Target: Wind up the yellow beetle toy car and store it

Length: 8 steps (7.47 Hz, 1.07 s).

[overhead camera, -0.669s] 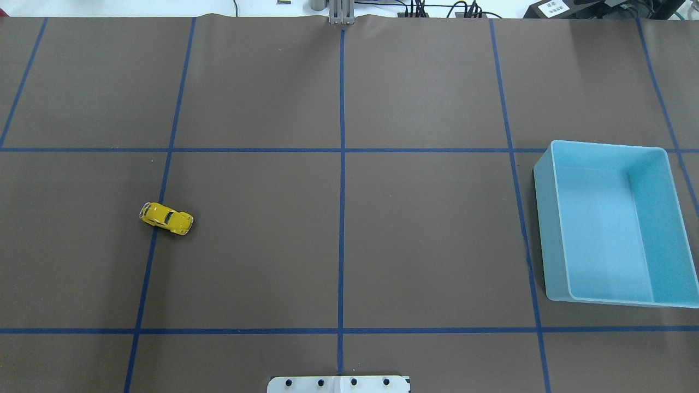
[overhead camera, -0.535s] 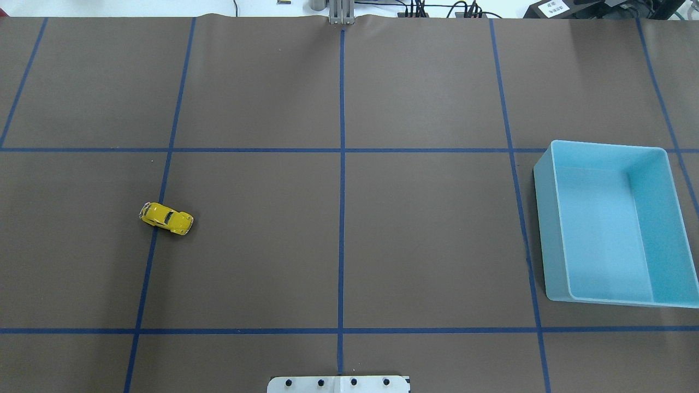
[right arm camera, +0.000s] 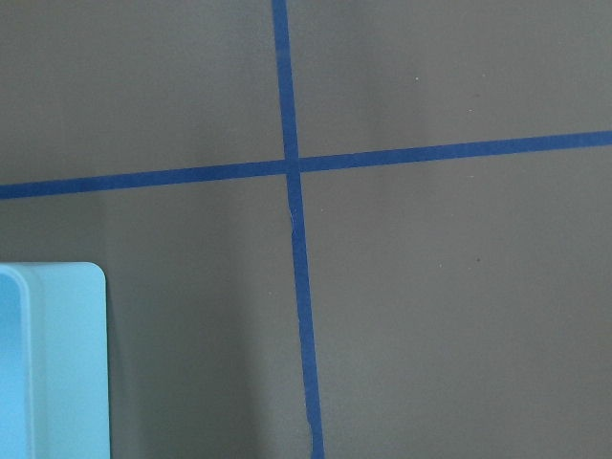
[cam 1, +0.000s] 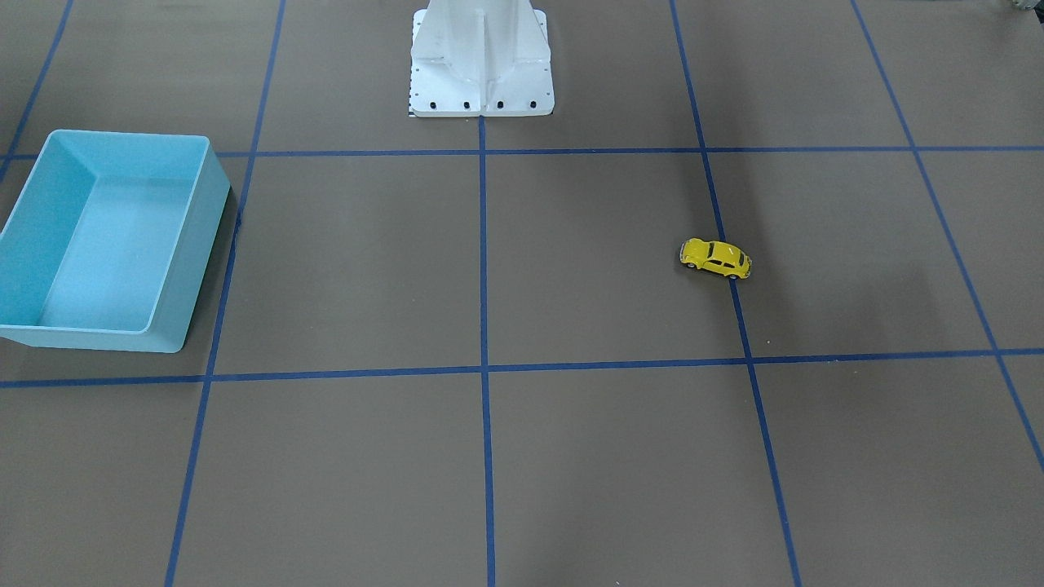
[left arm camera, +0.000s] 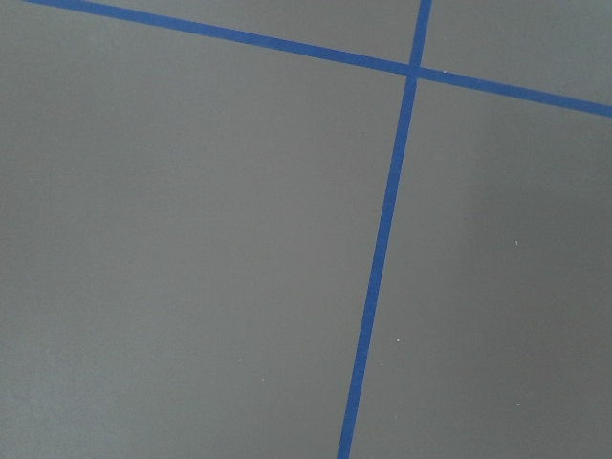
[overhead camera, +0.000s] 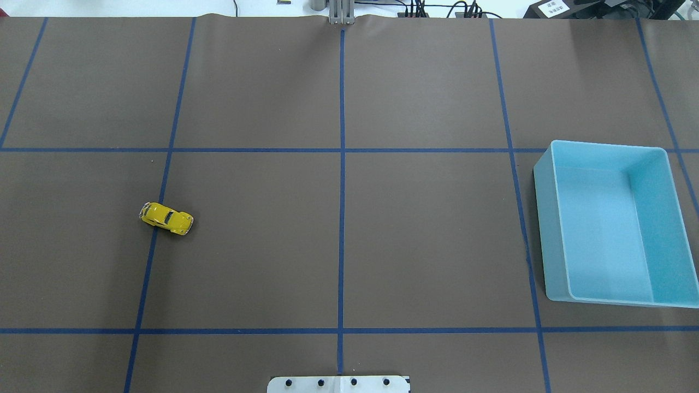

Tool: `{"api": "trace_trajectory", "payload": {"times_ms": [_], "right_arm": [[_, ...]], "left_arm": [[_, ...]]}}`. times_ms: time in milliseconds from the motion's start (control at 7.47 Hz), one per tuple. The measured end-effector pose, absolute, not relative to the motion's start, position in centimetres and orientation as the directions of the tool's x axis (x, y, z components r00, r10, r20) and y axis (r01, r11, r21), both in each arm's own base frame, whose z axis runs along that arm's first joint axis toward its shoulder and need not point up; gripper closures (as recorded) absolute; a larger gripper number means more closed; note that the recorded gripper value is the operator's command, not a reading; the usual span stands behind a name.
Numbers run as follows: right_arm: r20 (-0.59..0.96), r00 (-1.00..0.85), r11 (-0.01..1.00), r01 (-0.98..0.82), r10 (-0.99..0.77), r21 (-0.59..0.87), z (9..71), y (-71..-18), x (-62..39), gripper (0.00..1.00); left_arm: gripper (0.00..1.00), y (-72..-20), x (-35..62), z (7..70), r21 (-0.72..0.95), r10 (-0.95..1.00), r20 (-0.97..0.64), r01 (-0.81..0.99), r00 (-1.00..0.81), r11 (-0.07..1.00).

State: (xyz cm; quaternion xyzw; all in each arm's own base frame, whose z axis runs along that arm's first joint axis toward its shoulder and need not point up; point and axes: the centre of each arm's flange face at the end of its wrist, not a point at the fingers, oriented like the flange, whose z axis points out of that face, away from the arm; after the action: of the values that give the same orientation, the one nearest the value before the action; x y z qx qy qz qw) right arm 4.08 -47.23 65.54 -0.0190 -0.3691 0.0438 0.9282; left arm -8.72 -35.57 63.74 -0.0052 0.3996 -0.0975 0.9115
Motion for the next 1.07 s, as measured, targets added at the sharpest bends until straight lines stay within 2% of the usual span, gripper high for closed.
{"api": "trace_trajectory", "payload": {"times_ms": [1070], "right_arm": [[0.683,0.724,0.995,-0.066,0.097,-0.071,65.66,-47.03,4.03,0.0]], "left_arm": [[0.0,-35.96,-8.65,63.29,-0.071,-0.169,-0.73,0.171,0.663,0.983]]}}
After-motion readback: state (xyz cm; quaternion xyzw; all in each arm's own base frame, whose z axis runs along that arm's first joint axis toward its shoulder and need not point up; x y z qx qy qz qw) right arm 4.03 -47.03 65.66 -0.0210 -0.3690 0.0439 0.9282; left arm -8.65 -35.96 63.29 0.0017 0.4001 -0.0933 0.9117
